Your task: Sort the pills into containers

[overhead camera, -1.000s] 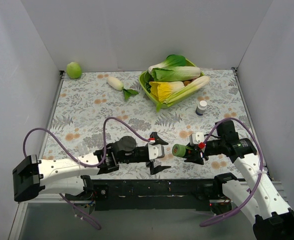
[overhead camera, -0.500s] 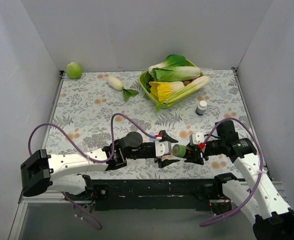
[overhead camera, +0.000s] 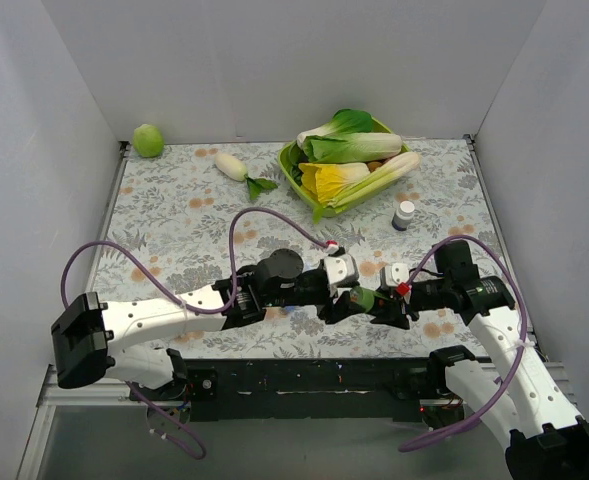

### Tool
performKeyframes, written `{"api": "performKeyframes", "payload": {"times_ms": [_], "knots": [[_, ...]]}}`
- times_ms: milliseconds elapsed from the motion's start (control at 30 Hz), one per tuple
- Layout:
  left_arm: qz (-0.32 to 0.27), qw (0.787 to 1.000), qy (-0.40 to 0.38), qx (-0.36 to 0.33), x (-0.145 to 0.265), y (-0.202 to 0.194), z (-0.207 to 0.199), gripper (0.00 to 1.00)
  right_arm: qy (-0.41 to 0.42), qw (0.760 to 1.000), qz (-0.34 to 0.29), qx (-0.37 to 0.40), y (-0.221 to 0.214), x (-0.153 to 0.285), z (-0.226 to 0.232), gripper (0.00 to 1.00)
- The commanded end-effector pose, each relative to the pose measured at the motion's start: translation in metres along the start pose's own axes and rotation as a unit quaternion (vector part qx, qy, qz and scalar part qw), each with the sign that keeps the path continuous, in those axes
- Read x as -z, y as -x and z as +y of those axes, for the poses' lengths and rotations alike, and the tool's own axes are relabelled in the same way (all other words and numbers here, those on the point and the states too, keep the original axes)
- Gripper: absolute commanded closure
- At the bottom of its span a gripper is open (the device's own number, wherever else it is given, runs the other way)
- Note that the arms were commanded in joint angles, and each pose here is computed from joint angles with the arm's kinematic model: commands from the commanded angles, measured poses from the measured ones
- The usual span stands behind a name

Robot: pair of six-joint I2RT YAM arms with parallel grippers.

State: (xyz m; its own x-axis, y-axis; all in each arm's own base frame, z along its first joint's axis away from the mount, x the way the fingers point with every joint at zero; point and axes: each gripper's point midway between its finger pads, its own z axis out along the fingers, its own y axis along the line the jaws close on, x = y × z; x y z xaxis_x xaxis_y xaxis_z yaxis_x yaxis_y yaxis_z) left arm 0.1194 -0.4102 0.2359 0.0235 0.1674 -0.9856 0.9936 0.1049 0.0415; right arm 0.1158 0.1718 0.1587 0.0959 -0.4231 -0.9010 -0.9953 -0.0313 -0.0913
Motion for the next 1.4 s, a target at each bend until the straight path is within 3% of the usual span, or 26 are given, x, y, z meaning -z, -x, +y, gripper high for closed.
{"api": "performKeyframes", "payload": {"times_ms": [0, 33, 133, 167, 233, 267, 367, 400, 500, 567, 700, 733, 767, 800, 833, 900, 933, 967, 1033, 1233, 1267, 1367], "knots": [[0.051, 0.976, 0.062, 0.202, 0.002, -0.005, 0.015, 1.0, -0.023, 1.0, -0.008, 0.017, 0.011, 0.002, -0.014, 0.91], [0.047, 0.956, 0.072, 0.281, 0.003, -0.001, 0.014, 1.0, -0.027, 1.0, -0.006, 0.015, 0.011, 0.003, -0.016, 0.92], [0.065, 0.902, 0.094, 0.415, 0.014, -0.011, 0.018, 1.0, -0.04, 0.999, 0.002, 0.009, 0.009, 0.003, -0.022, 0.92], [0.066, 0.852, 0.116, 0.507, 0.018, -0.013, 0.02, 1.0, -0.043, 0.999, 0.004, 0.008, 0.008, 0.004, -0.023, 0.92], [0.061, 0.797, 0.126, 0.588, 0.024, -0.01, 0.019, 1.0, -0.048, 0.999, 0.007, 0.002, 0.005, 0.003, -0.026, 0.92], [0.058, 0.734, 0.139, 0.662, 0.025, -0.006, 0.019, 1.0, -0.049, 0.999, 0.008, -0.001, 0.004, 0.002, -0.026, 0.92], [0.075, 0.663, 0.122, 0.735, 0.021, 0.007, 0.008, 1.0, -0.056, 0.998, 0.01, -0.006, 0.002, 0.002, -0.029, 0.92], [0.073, 0.65, 0.115, 0.748, 0.02, 0.013, 0.008, 1.0, -0.057, 0.998, 0.012, -0.009, 0.001, 0.002, -0.03, 0.92], [0.072, 0.635, 0.102, 0.762, 0.014, 0.023, 0.007, 1.0, -0.062, 0.998, 0.016, -0.011, 0.001, 0.003, -0.032, 0.92], [0.07, 0.645, 0.105, 0.754, 0.012, 0.029, 0.011, 1.0, -0.065, 0.998, 0.019, -0.014, 0.0, 0.004, -0.031, 0.92], [0.056, 0.677, 0.142, 0.72, 0.025, 0.027, 0.023, 1.0, -0.07, 0.997, 0.022, -0.012, -0.002, 0.005, -0.032, 0.92], [0.059, 0.7, 0.158, 0.694, 0.031, 0.019, 0.027, 1.0, -0.071, 0.997, 0.022, -0.012, -0.002, 0.005, -0.032, 0.92], [0.071, 0.699, 0.189, 0.686, 0.041, 0.003, 0.033, 1.0, -0.073, 0.997, 0.022, -0.01, -0.002, 0.005, -0.033, 0.92], [0.056, 0.715, 0.218, 0.662, 0.053, 0.0, 0.044, 1.0, -0.074, 0.997, 0.021, -0.011, -0.002, 0.005, -0.033, 0.92], [0.065, 0.745, 0.244, 0.618, 0.063, -0.015, 0.052, 1.0, -0.076, 0.997, 0.02, -0.012, -0.002, 0.005, -0.034, 0.92], [0.102, 0.743, 0.326, 0.576, 0.097, -0.062, 0.07, 1.0, -0.082, 0.996, 0.02, -0.011, -0.002, 0.005, -0.036, 0.92], [0.111, 0.733, 0.396, 0.543, 0.117, -0.086, 0.089, 1.0, -0.082, 0.996, 0.02, -0.012, -0.002, 0.005, -0.037, 0.92], [0.153, 0.706, 0.446, 0.529, 0.146, -0.124, 0.099, 1.0, -0.085, 0.996, 0.022, -0.011, -0.002, 0.006, -0.038, 0.92], [0.176, 0.678, 0.504, 0.506, 0.175, -0.154, 0.112, 1.0, -0.088, 0.996, 0.024, -0.011, -0.002, 0.006, -0.038, 0.92], [0.181, 0.604, 0.588, 0.506, 0.232, -0.21, 0.145, 1.0, -0.088, 0.996, 0.025, -0.009, -0.004, 0.005, -0.04, 0.91], [0.185, 0.585, 0.596, 0.518, 0.239, -0.221, 0.151, 0.98, -0.086, 0.996, 0.024, -0.008, -0.003, 0.005, -0.039, 0.91], [0.194, 0.557, 0.611, 0.528, 0.248, -0.24, 0.159, 0.91, -0.076, 0.997, 0.019, -0.002, 0.004, 0.006, -0.041, 0.91]]}}
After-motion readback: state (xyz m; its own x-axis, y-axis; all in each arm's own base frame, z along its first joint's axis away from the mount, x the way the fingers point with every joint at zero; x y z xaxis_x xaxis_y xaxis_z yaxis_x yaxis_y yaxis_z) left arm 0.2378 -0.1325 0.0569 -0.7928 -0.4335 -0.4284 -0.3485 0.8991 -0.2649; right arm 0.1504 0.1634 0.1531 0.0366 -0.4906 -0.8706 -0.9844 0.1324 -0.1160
